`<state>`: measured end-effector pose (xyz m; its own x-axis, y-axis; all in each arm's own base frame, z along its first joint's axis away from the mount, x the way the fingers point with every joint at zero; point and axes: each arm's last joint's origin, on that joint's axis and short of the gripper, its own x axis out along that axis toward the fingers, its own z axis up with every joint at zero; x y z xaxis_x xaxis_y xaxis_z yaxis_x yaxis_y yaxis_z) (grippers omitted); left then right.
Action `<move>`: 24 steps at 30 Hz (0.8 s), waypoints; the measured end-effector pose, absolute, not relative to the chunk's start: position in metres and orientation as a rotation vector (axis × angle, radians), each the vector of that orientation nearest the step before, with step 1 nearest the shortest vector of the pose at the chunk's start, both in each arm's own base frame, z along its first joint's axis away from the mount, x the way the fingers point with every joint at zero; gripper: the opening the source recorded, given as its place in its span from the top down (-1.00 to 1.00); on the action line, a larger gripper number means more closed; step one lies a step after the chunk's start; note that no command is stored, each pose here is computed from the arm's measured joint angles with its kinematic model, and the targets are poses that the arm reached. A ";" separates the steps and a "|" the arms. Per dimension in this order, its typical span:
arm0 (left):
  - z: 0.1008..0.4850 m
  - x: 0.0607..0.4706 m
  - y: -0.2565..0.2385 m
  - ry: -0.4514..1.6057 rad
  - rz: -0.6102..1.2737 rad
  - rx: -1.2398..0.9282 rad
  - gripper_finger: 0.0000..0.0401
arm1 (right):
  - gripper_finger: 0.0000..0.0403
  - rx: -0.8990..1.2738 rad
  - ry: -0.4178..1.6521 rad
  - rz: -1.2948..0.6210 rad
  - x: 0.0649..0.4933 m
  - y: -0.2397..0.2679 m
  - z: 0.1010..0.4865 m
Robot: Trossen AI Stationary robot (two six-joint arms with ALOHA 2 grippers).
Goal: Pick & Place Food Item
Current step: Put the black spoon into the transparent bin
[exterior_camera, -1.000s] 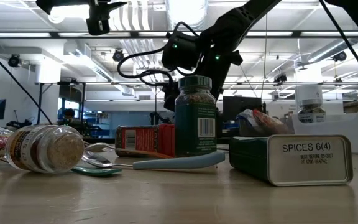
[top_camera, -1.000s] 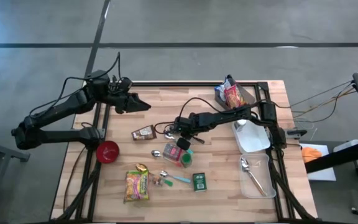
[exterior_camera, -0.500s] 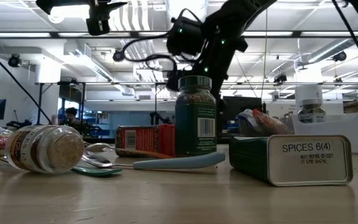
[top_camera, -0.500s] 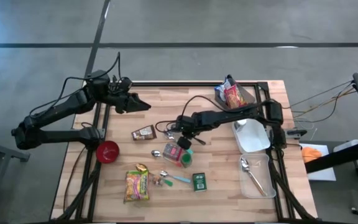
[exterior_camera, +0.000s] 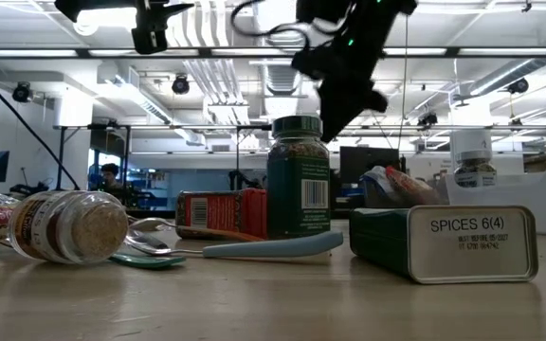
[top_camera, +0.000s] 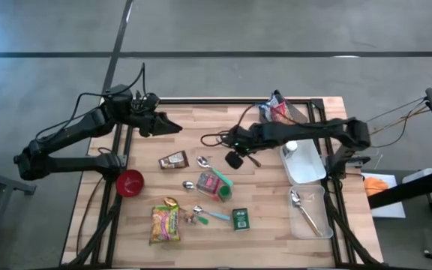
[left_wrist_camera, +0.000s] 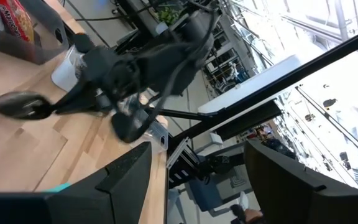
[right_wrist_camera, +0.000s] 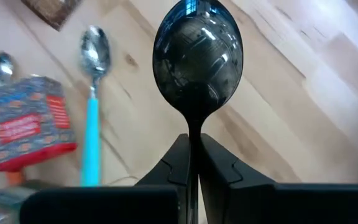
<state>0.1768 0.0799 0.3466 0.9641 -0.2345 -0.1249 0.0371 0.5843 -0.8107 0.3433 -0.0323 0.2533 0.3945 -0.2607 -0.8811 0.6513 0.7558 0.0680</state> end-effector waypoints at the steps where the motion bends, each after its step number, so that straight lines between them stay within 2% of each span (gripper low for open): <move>1: 0.347 0.177 0.080 0.227 -0.157 -0.935 -0.28 | 0.96 0.462 1.000 -0.609 0.337 -0.031 0.259; 14: 0.347 0.177 0.083 0.195 -0.093 -0.929 -0.28 | 0.96 0.788 0.833 -0.628 0.249 0.007 0.292; 24: 0.345 0.179 0.089 0.144 0.055 -0.925 -0.28 | 0.96 0.934 0.731 -0.625 0.196 0.046 0.289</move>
<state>0.1790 0.0885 0.3451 0.9890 -0.0142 -0.1474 -0.1093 0.6013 -0.7915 0.1961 0.0456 0.2891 0.6029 -0.1606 -0.7815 0.7471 0.4573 0.4824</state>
